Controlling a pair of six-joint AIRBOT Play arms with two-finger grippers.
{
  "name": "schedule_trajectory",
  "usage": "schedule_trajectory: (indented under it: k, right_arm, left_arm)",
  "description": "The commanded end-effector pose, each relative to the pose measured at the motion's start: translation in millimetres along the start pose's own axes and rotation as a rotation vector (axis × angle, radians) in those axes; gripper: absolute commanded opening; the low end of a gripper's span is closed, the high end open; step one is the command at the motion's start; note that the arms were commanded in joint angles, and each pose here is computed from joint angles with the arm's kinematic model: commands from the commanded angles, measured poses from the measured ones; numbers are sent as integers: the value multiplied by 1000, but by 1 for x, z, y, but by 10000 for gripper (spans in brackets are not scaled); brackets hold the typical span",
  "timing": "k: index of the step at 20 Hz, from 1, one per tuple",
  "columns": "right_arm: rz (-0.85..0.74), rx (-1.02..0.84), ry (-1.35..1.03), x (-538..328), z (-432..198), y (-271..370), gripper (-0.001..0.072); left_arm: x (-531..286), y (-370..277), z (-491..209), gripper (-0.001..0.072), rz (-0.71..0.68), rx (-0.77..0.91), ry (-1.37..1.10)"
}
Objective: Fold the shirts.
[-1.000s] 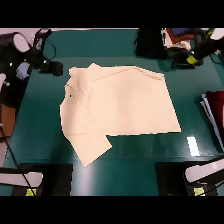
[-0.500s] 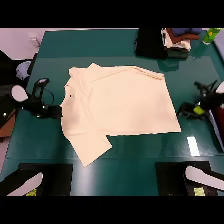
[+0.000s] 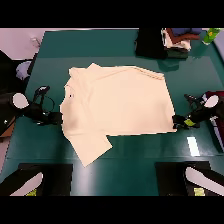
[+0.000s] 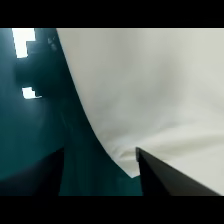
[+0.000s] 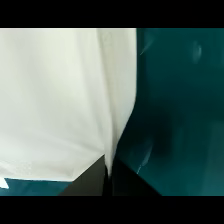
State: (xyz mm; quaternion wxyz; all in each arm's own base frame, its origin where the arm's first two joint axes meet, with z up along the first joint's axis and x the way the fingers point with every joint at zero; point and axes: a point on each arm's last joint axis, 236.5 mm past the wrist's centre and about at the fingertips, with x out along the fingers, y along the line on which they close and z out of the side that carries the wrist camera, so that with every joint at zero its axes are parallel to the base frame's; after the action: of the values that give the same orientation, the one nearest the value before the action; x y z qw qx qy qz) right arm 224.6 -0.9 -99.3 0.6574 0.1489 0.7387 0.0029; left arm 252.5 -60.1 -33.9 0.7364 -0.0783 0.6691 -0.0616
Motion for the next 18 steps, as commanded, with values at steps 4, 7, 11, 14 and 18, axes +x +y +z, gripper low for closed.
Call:
schedule_trajectory:
  k: [4,7,11,14,18]
  right_arm:
    - [-16,-42,-7,5,1,6,20]
    - [-16,-42,-9,5,1,6,20]
    - [-15,-41,-11,5,2,7,20]
    - [-15,-41,-15,5,3,6,20]
    - [-15,-41,-18,5,3,7,20]
  left_arm:
    - [33,-12,-52,569,-82,-68,155]
    - [45,-38,-63,568,-207,-118,172]
    - [58,-63,-79,567,-215,-31,187]
    - [62,-82,-91,566,-214,29,206]
    - [64,-94,-96,123,-216,90,195]
